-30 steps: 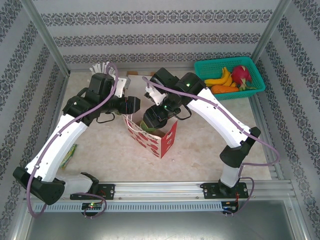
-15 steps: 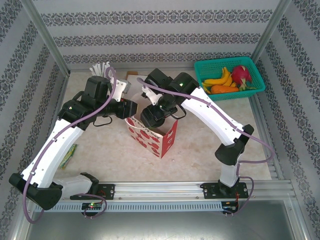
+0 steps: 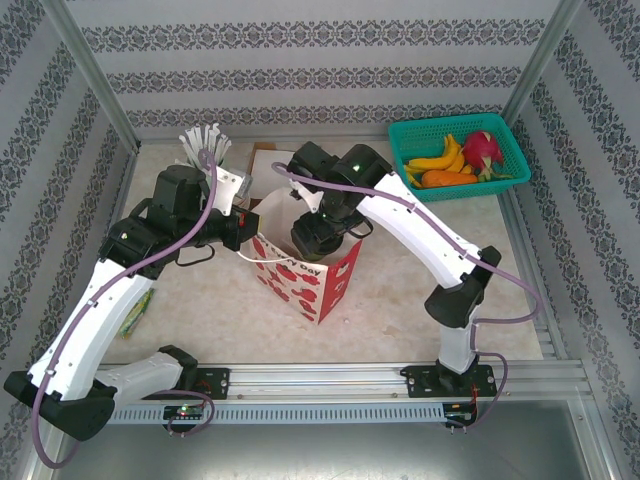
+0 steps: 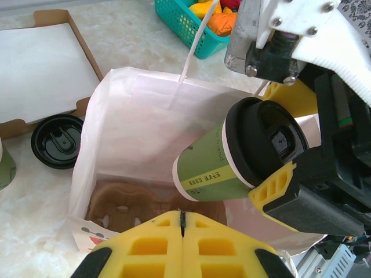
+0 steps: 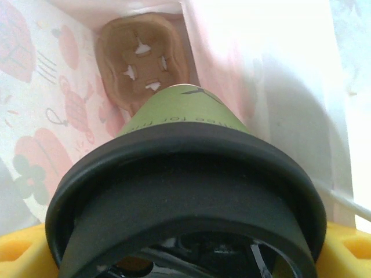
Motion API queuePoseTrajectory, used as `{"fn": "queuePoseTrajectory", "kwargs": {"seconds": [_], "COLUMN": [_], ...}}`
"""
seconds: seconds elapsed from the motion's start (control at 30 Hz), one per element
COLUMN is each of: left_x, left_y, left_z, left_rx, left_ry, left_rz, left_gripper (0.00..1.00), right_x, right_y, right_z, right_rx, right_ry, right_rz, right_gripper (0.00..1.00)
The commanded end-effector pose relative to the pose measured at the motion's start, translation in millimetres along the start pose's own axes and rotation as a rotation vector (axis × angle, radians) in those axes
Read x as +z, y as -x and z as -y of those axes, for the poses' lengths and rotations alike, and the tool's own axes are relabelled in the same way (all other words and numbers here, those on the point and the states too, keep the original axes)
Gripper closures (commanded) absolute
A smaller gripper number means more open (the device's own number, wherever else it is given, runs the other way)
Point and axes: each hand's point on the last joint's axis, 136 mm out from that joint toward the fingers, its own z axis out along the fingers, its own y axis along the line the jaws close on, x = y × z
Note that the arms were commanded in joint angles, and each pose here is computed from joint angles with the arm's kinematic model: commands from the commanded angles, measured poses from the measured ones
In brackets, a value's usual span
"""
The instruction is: Pack the takeout coffee
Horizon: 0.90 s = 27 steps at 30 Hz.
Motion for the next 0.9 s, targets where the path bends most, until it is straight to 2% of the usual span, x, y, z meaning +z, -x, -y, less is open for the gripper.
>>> {"fn": "queuePoseTrajectory", "kwargs": {"seconds": [0.0, 0.3, 0.5, 0.57, 0.7, 0.8, 0.87], "left_x": [-2.3, 6.2, 3.6, -2.5, -24.7, -40.5, -44.0], "left_y": [6.7, 2.7, -0.4, 6.2, 22.5, 35.7, 40.8], "left_z": [7.7, 6.4, 6.5, -12.1, -45.0, -56.6, -61.9], "left_rx": [0.016, -0.002, 0.030, 0.007, -0.042, -0.064, -0.067], "left_ry": [-0.046, -0.060, -0.060, 0.058, 0.275, 0.357, 0.392], "left_rz": [0.028, 0.019, 0.037, 0.079, 0.166, 0.238, 0.263], "left_gripper": [1.00, 0.99, 0.89, 0.80, 0.47, 0.34, 0.29], "right_x": [3.2, 16.1, 26.1, 26.7, 26.2, 24.4, 22.8], "right_y": [-12.5, -16.7, -21.9, -23.4, -27.6, -29.0, -28.8], "right_z": [-0.1, -21.4, -13.7, -13.0, -10.1, -7.0, -5.7], "right_rx": [-0.043, -0.048, -0.056, -0.058, -0.068, -0.081, -0.085], "right_ry": [-0.052, 0.011, -0.035, -0.037, -0.047, -0.059, -0.058], "right_rz": [-0.063, -0.111, -0.150, -0.156, -0.162, -0.152, -0.138], "right_gripper": [0.46, 0.46, 0.46, 0.46, 0.46, 0.47, 0.50]}}
